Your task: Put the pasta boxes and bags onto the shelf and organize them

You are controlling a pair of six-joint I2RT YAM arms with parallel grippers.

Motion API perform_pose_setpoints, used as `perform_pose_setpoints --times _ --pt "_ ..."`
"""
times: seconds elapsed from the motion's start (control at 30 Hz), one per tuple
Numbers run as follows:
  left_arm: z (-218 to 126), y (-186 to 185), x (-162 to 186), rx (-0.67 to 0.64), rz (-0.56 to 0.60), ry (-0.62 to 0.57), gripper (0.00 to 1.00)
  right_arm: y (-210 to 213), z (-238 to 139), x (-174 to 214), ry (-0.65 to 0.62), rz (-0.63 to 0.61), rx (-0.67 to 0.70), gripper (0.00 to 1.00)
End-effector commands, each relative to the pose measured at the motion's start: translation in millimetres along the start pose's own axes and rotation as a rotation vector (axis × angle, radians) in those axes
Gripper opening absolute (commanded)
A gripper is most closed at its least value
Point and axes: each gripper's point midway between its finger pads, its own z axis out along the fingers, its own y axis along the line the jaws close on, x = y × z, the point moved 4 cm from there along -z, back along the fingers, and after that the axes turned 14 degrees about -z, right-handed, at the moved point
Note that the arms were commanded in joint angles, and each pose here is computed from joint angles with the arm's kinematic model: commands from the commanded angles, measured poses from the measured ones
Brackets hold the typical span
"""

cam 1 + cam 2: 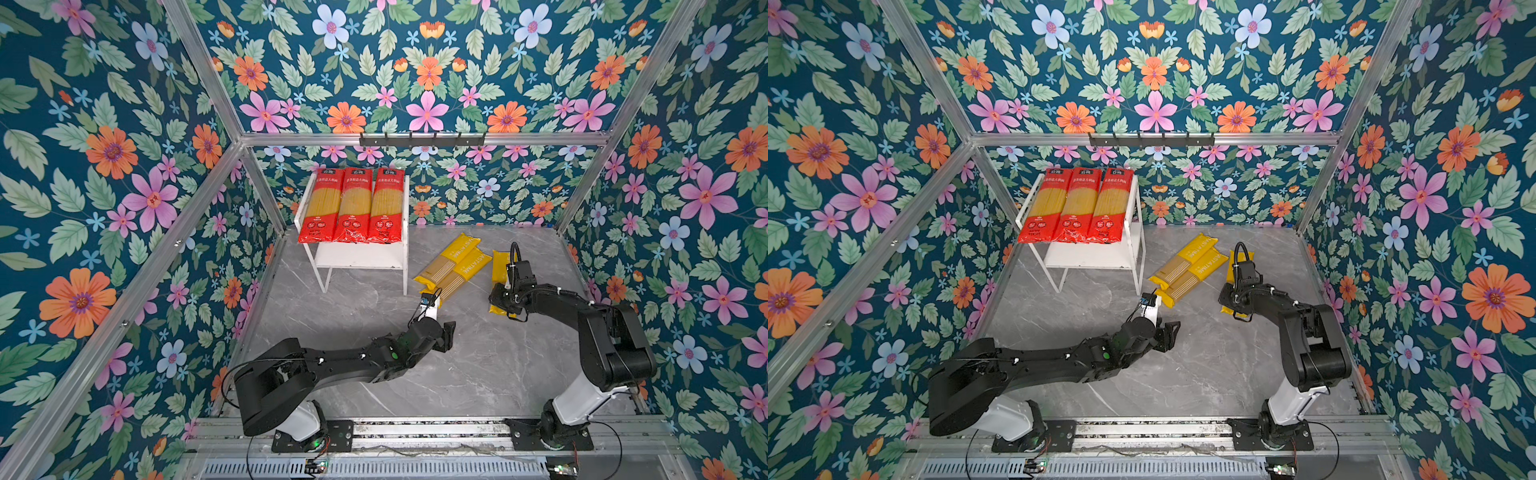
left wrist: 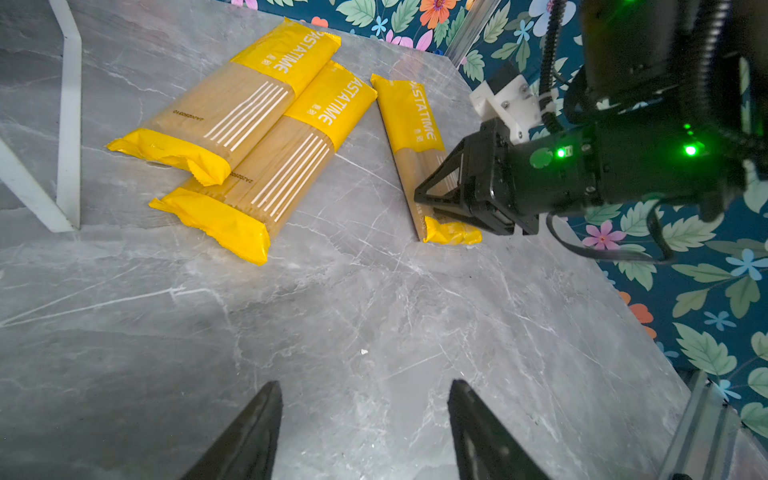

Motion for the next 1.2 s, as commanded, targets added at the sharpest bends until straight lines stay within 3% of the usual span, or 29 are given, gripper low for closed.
perform_pose_setpoints --times 0.0,0.13,0.4,0.47,0.63,0.97,1.17 --pt "1.1 -1.8 0.1 0.006 -0.003 0.002 0.66 0.7 -7.6 67.2 0.247 0.053 0.010 0.39" --pt "1.0 -3.1 -2.0 0.005 -0.002 -0.004 0.66 19.1 -11.0 102.0 0.284 0.015 0.006 0.39" --pt "-10.9 4.7 -13.0 -0.042 0.016 -0.052 0.66 64.9 -38.1 160.9 0.347 -0.183 0.007 0.38" --pt "-12.6 8.4 -14.7 -0.061 0.027 -0.057 0.65 72.1 -51.0 158.3 0.350 -0.208 -0.027 0.38" --pt "-11.6 10.2 -13.7 -0.061 0.022 -0.050 0.65 88.0 -95.5 113.7 0.194 -0.250 -0.163 0.44" --pt "21.9 -17.6 9.1 0.074 -0.006 0.068 0.67 7.2 -100.5 38.3 -0.053 0.078 -0.283 0.59" --pt "59.4 -26.9 24.3 0.087 0.010 0.145 0.68 -13.6 -72.9 23.5 -0.057 0.174 -0.297 0.59"
